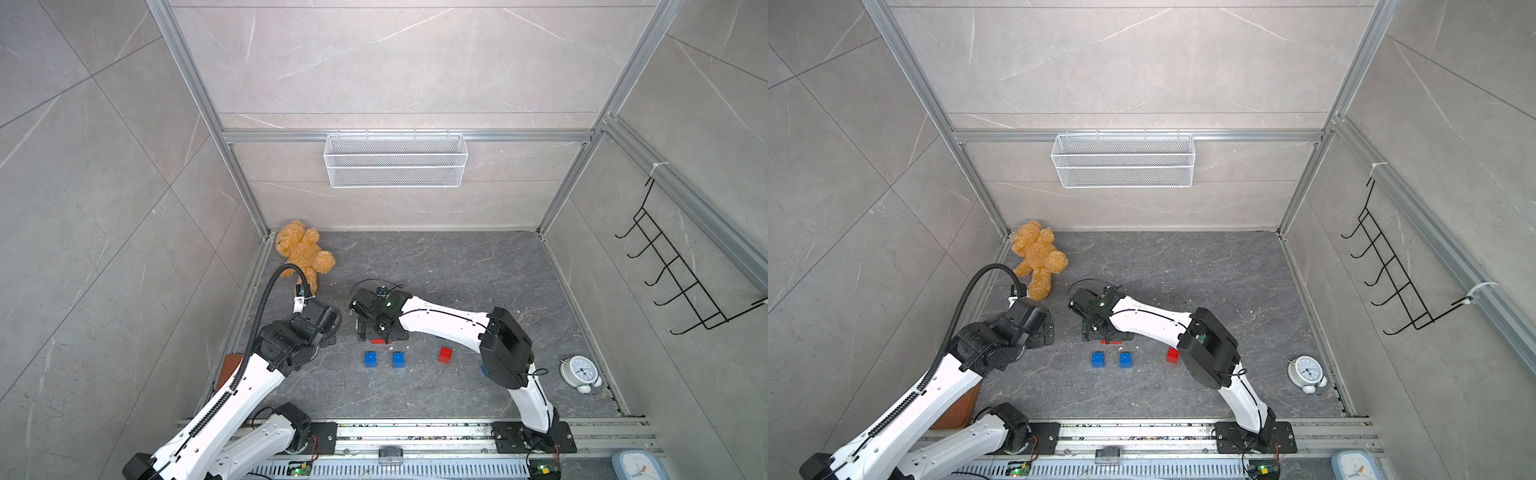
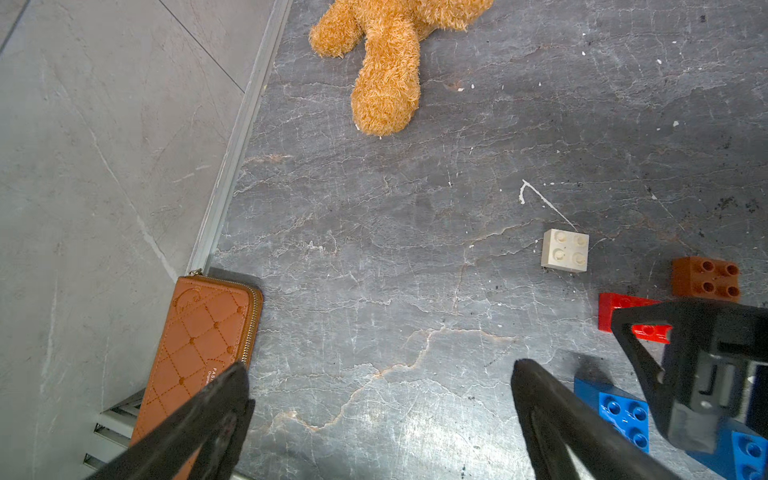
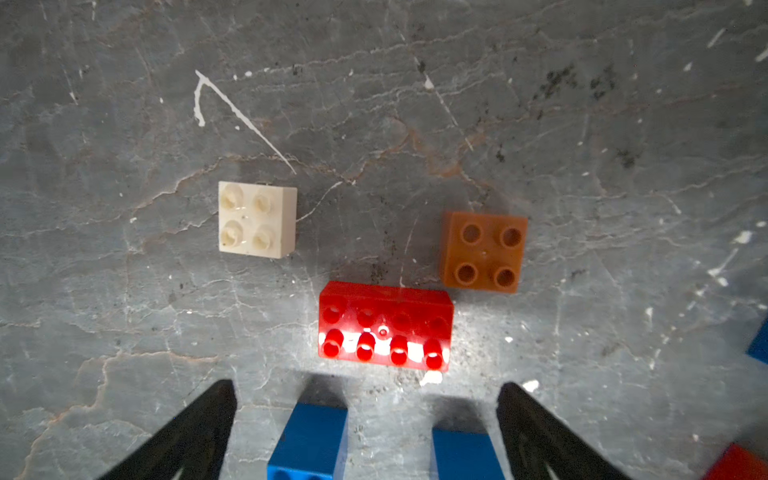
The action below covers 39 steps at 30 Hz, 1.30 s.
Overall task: Assemble the letter h with lego
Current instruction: Pick up the lego brick from the center of the board.
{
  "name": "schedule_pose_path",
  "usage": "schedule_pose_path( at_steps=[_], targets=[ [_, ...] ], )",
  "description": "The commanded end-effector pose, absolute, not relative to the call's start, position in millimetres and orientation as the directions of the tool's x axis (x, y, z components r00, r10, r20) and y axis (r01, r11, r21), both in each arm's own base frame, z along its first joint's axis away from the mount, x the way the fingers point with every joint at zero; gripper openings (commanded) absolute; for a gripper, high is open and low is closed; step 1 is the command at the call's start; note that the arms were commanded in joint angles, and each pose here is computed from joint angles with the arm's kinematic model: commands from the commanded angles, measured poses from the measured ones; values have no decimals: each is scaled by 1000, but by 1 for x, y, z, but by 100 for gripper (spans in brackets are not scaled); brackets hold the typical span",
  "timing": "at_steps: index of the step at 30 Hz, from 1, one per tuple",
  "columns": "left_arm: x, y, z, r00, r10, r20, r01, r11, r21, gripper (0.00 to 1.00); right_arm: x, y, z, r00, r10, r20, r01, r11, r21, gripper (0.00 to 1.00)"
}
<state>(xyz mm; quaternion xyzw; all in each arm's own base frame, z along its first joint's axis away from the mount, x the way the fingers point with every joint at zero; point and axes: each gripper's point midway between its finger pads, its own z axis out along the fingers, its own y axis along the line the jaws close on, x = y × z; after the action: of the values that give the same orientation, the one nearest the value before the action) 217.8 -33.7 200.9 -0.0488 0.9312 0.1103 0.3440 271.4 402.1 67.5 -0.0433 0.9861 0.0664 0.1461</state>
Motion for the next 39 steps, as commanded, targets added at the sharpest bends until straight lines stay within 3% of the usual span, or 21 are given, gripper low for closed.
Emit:
schedule_pose_path(
  at_steps=[1,19,39],
  targets=[
    [219,-33,205,-744,-14,-668,-162,974,159,100,271,395,58,-955,-101,-279,-120,992,50,100],
    [220,-34,205,-744,-16,-667,-158,976,152,100,274,388,24,-967,-75,-245,-82,996,19,95],
    [220,-35,204,-747,-12,-665,-153,976,154,100,272,384,11,-969,-63,-240,-69,997,15,71]
  ],
)
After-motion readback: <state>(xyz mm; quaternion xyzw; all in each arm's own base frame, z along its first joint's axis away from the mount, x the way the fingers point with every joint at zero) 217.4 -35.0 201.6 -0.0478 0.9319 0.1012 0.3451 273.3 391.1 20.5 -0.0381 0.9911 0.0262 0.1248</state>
